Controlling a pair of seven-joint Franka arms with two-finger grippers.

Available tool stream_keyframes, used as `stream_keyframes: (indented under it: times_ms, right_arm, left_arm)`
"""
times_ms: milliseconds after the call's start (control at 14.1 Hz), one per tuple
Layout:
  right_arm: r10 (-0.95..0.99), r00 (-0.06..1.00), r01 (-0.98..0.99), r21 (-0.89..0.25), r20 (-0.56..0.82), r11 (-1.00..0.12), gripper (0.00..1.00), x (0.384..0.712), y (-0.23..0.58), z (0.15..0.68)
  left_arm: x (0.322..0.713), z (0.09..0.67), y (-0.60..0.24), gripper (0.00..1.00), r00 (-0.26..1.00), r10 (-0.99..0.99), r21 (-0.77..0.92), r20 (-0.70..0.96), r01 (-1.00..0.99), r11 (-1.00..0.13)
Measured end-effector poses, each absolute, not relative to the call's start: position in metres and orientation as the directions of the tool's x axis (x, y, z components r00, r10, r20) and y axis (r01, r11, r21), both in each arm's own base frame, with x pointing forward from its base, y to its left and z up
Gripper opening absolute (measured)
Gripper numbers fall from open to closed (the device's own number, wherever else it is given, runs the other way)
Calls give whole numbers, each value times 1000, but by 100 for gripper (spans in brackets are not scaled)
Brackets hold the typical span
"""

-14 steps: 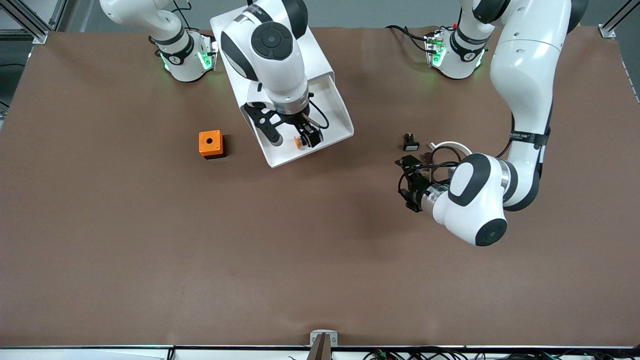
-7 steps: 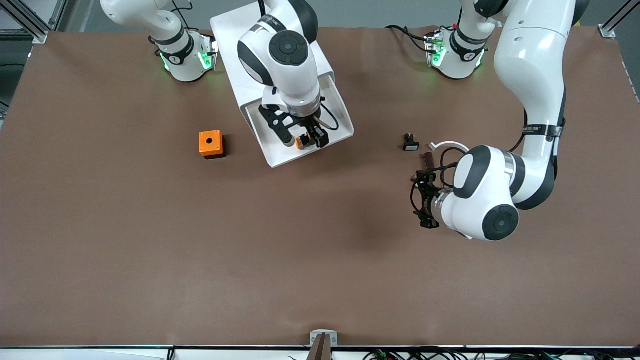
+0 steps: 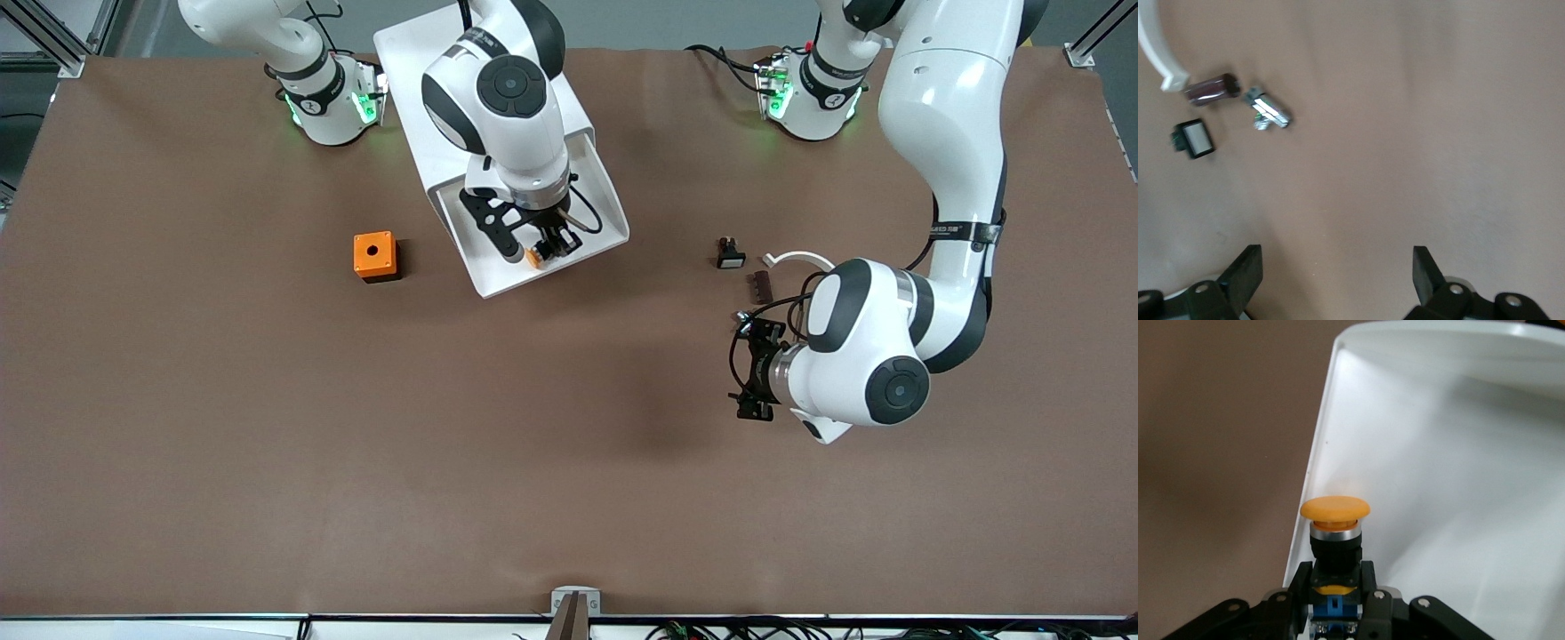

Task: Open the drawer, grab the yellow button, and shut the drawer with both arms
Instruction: 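Lift the yellow button out of the drawer with the right gripper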

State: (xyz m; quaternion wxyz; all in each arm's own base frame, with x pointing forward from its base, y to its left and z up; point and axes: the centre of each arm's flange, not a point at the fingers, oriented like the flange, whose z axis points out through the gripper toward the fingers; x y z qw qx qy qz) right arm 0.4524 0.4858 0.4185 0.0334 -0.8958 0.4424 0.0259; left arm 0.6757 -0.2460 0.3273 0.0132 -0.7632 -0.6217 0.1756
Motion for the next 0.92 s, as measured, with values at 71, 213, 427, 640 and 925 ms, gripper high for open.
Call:
stream_keyframes:
  times_ms: [71,213,427,640,925]
  right_arm:
    - [-788,611,-791,-42,-76,-610,33,457,482,421]
    - [-777,624,-781,-35,-80,-624,33,472,468,426]
    - [-716,690,-720,-1,-104,-694,33,505,427,443]
    - [-633,764,-636,15,-124,-771,33,548,359,463]
    - [-521,839,-526,16,-155,-851,33,594,250,472]
  left_arm:
    - [677,328,-246,100,205,943,-213,-262,941,-263]
    - [680,330,-247,99,291,915,-169,-278,923,-345]
    - [684,331,-247,100,416,861,-102,-293,881,-461]
    - [683,333,-253,99,457,839,-77,-295,864,-498]
    - [677,332,-269,99,543,782,-50,-306,811,-582]
